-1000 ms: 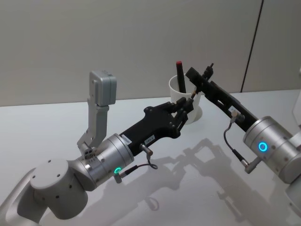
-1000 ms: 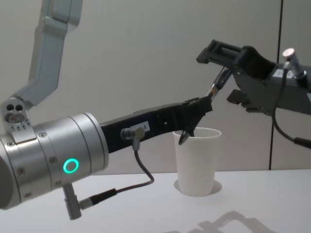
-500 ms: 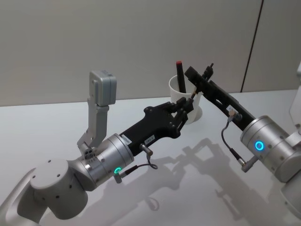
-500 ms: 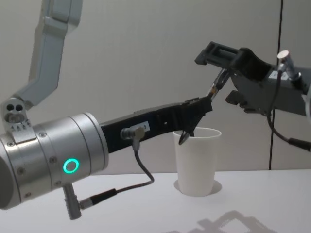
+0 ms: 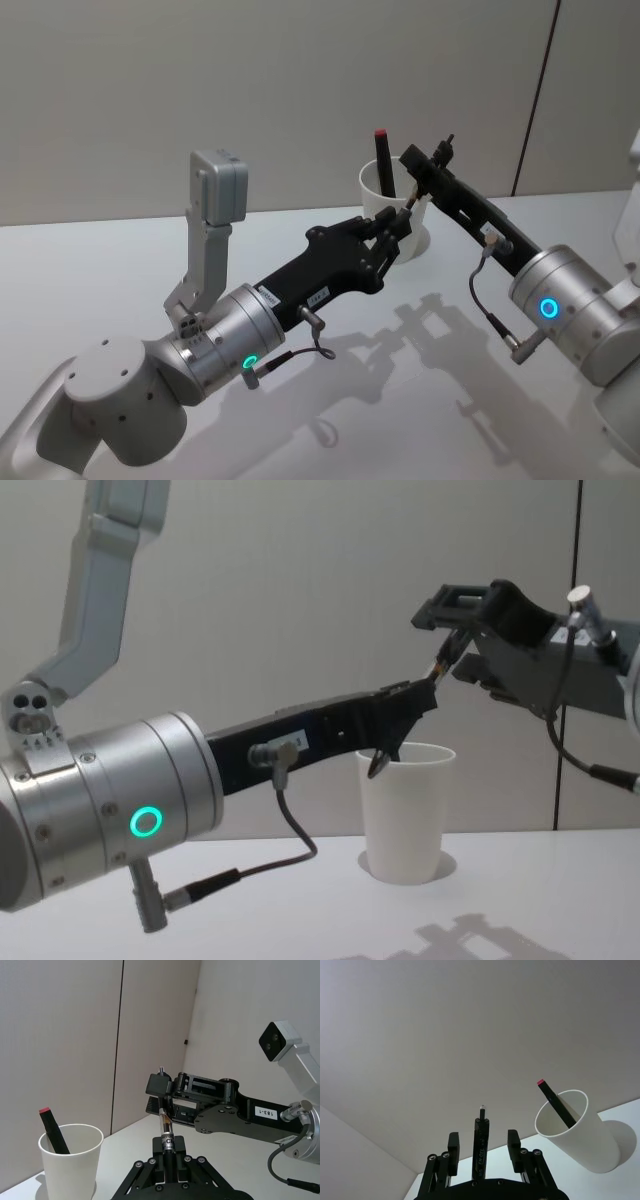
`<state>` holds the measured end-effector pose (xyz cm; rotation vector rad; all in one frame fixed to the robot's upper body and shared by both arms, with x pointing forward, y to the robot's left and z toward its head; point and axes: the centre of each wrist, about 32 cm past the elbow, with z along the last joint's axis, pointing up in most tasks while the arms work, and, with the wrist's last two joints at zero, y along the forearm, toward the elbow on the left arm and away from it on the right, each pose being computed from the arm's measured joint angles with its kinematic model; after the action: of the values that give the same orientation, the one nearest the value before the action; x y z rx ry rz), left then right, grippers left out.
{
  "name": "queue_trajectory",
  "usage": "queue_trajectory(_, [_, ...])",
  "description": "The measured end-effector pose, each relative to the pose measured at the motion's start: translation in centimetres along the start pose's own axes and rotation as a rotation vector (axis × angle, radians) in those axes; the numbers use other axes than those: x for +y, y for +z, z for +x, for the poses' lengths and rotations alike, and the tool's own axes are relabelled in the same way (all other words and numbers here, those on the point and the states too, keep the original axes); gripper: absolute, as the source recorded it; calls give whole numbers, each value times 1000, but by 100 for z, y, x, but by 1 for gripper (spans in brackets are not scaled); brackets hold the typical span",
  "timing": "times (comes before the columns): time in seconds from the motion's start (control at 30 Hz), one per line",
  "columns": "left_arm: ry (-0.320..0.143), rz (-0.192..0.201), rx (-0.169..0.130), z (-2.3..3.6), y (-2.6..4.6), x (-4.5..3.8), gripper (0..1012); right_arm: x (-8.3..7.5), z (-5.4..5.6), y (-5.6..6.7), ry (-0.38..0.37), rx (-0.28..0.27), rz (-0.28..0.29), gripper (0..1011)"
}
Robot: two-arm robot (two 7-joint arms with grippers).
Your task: Place the pen into the pen holder.
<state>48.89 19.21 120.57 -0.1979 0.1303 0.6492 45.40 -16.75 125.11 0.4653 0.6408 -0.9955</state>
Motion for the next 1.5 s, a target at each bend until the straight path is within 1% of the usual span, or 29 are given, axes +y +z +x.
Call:
queue_trajectory(0.03, [0, 0, 0, 0, 0, 0, 135, 1, 0, -1, 0, 0, 0, 591])
queue_trajectory(0.07, [0, 0, 0, 0, 0, 0, 135, 1, 0, -1, -1, 0, 0, 568])
queue_trajectory(0.1, [0, 0, 0, 0, 0, 0, 135, 2, 0, -2, -1, 0, 1, 508])
queue_trajectory(0.17, [0, 0, 0, 0, 0, 0, 135, 3, 0, -2, -1, 0, 1, 446])
queue_trajectory(0.2, [0, 0, 0, 0, 0, 0, 135, 3, 0, -2, -1, 0, 1, 446])
queue_trajectory(0.23, [0, 0, 0, 0, 0, 0, 135, 3, 0, -3, -2, 0, 1, 388])
queue_trajectory(0.37, [0, 0, 0, 0, 0, 0, 135, 5, -1, -4, -2, 0, 1, 260])
queue_trajectory(0.43, [0, 0, 0, 0, 0, 0, 135, 5, -2, -4, -1, 0, 1, 223])
queue_trajectory(0.5, [0, 1, 0, 0, -1, 0, 135, 7, -6, -5, 0, 1, 2, 153])
queue_trajectory(0.9, [0, 1, 0, 0, -1, 0, 138, 7, -2, -6, -2, 1, 2, 145])
queue_trajectory(0.97, [1, 0, 0, 2, 1, 1, 181, 6, 4, -4, -5, 0, 2, 143])
queue_trajectory(1.07, [1, 0, 0, 2, 1, 1, 274, 6, 3, -5, -5, 0, 2, 144])
queue_trajectory(1.13, [0, -1, 0, 1, 1, 1, 311, 7, 3, -5, -5, 0, 2, 144])
queue_trajectory(1.37, [0, 0, 0, 0, 0, 0, 553, 7, 1, -6, -5, 0, 2, 143])
queue_trajectory(1.4, [0, 0, 0, 0, 0, 0, 612, 7, 1, -6, -5, 0, 2, 143])
queue_trajectory(1.47, [0, 0, 0, 0, 0, 0, 630, 7, 1, -6, -5, 0, 2, 144])
queue_trajectory(1.5, [0, 0, 0, 0, 0, 0, 669, 7, 1, -6, -5, 0, 2, 143])
